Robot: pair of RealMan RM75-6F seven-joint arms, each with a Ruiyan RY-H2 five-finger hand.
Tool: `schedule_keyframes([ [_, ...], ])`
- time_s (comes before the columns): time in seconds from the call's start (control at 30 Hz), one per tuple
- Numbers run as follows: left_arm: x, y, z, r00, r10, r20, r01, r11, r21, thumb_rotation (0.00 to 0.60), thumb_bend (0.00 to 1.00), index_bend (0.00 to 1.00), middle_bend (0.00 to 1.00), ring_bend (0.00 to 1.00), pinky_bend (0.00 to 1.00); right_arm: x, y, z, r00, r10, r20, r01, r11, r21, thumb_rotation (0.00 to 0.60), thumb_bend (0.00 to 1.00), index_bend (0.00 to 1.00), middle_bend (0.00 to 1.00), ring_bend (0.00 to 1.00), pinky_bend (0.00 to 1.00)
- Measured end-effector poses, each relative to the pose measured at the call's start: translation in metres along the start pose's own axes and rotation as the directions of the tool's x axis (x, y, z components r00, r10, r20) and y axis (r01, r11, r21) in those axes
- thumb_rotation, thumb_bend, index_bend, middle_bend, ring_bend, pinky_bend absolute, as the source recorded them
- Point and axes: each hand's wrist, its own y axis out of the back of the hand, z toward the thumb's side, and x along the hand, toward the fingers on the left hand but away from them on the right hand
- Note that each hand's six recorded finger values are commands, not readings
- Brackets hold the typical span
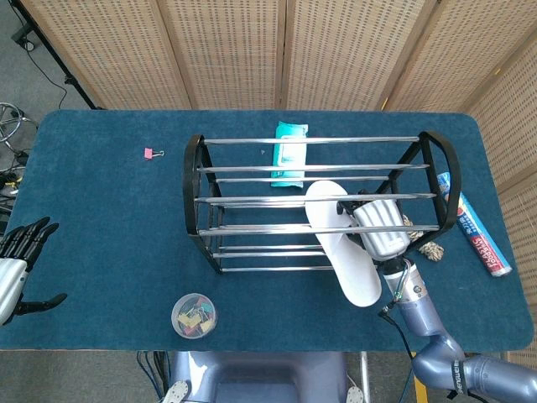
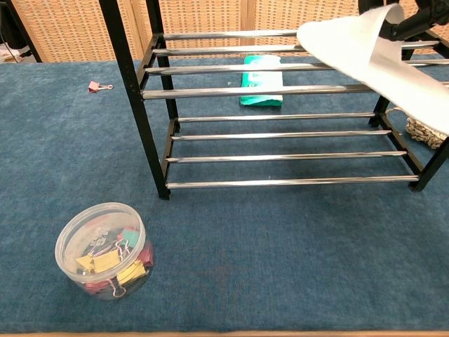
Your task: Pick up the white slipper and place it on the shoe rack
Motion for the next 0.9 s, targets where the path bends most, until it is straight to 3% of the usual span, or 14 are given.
schedule_keyframes([
  [0.9,0.001,0.002,-0.002,1.0,-0.001,-0.004,0.001,1.0,-0.009,0.6,0.0,0.0,0.0,0.0,0.0,-0.033,-0.013,-0.006,0.997,-0.009,0.083,0.008,1.0,0.011,0.6,0.64,0.66,0.59,0.55,0.7],
])
